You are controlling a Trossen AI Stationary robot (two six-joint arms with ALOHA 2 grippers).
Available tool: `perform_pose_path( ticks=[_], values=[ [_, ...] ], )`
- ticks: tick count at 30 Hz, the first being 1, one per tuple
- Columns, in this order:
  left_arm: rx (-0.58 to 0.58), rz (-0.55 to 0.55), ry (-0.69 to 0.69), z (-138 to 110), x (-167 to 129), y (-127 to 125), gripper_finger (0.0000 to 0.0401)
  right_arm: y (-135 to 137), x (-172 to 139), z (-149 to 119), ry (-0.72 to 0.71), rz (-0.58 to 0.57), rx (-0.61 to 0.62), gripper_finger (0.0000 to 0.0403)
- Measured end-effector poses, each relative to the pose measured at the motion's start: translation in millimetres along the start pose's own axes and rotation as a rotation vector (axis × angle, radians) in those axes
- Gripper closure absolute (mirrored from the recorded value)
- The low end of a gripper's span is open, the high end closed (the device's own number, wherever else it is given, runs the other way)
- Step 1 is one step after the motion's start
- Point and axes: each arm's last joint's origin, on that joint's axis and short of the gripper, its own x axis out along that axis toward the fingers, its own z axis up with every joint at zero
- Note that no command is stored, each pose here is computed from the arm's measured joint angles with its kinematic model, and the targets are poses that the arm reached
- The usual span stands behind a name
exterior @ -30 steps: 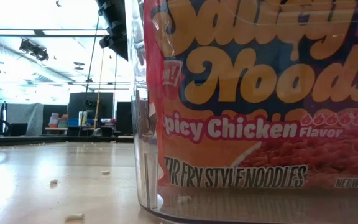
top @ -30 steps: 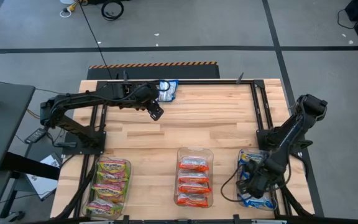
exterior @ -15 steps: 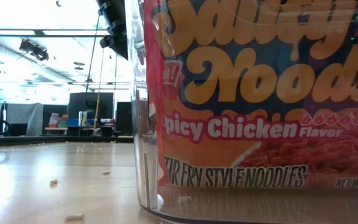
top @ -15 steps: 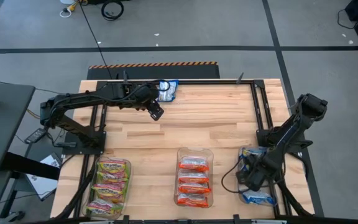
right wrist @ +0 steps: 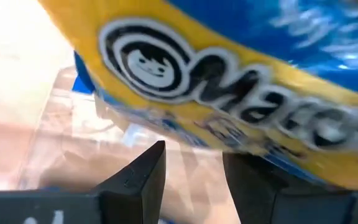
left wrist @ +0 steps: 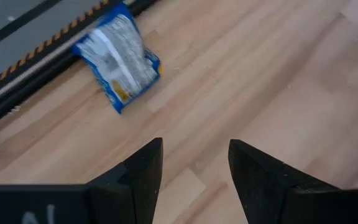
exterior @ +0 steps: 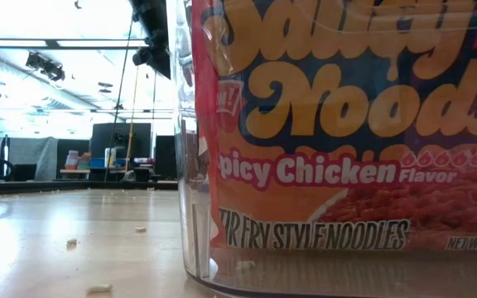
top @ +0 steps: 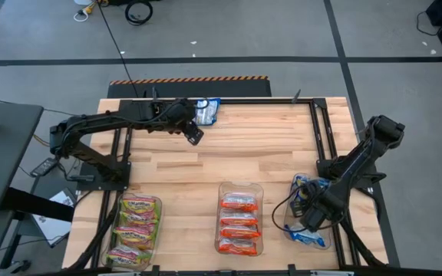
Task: Sort Maruchan noodles
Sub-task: Put the blue noodle pack into the right transparent bin
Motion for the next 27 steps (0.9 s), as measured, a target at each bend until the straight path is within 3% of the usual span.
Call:
perform_pose_path(
  ticks=[6,13,20,27],
  values=[
    [-0.086,0.02,-0.027,17.1,28.0,12.4,0.0212,3.9,-38.8,-7.0,0.017,-0.052,-0.048,0.0237],
    [-0.093,0.03,-0.13,39.0,90.5,12.9,0.0197,8.7,-100.9,-11.2,0.004,-0.013,-0.107,0.0221],
    [-0.129,0.13,-0.03,25.9,165.6,18.2,0.0197,15.0,-146.9,0.4,-0.17,0.178,-0.026,0.0206],
    [-0.15,0.267,-0.01,11.4,191.3,16.0,0.0197,24.6,-152.3,12.3,-0.188,0.195,-0.069,0.0208]
  ],
)
